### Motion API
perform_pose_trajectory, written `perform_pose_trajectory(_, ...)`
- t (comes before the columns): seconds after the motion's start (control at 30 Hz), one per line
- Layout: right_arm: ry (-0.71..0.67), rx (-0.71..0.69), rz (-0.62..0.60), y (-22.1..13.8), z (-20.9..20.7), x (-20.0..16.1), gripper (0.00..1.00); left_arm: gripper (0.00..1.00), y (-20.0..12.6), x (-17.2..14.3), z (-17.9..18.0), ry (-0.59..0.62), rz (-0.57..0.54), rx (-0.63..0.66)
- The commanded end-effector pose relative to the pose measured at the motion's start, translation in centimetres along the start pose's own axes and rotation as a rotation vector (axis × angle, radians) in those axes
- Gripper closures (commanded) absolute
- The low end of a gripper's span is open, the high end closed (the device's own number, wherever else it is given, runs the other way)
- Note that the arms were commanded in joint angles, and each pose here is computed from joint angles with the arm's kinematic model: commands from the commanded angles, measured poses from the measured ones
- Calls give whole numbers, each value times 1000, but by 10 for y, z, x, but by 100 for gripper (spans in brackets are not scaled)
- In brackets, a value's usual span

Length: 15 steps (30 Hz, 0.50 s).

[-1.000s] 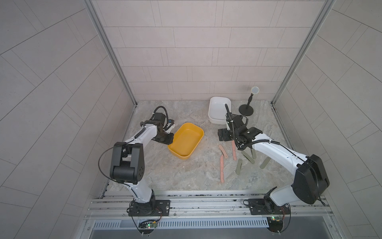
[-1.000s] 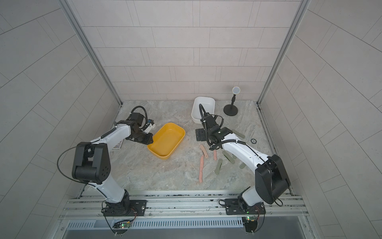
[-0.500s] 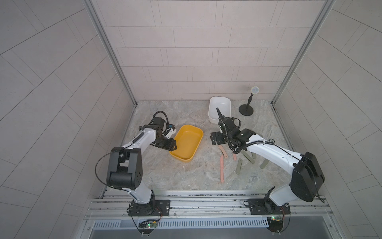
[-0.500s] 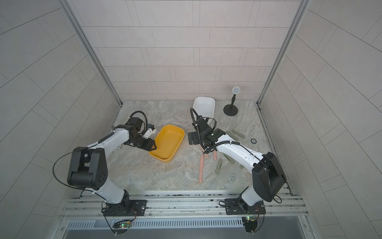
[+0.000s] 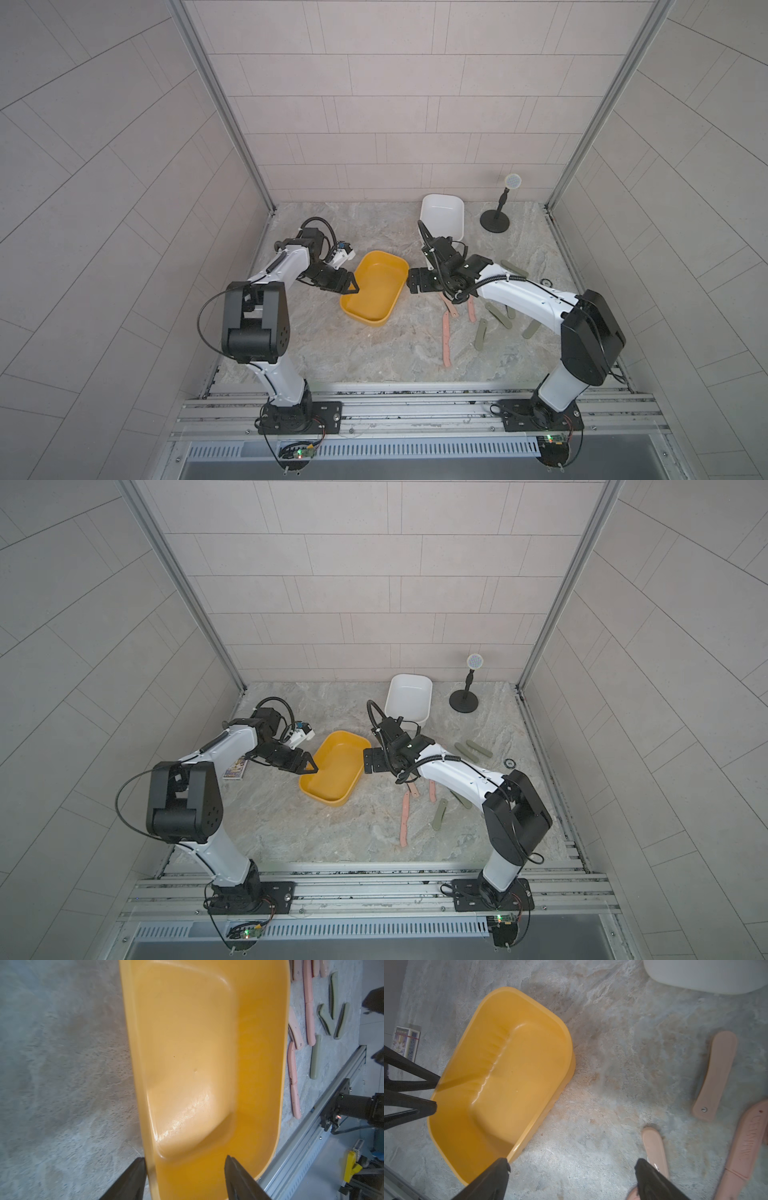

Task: Place the fruit knives into the storage box by color
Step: Move the storage box to the center of the board.

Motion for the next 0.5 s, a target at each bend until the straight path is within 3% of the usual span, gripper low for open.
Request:
perform_pose_trajectory(0.0,38,46,17,2,11,1,3,34,-1,-8,-11,26,35,-71)
perform_pose_trajectory(0.47,55,41,47,14,5,-2,3,33,1,-28,-30,18,95,-191)
Point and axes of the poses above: each gripper's point midway between its finger pads, its own y axis out along the fingers, its own z axis along the line the jaws close on, x = y × z, the point moved 2 cm from there along -y, back along the fingers, and after that the axes turned 7 degrees about -y, right-handed, at the moved point
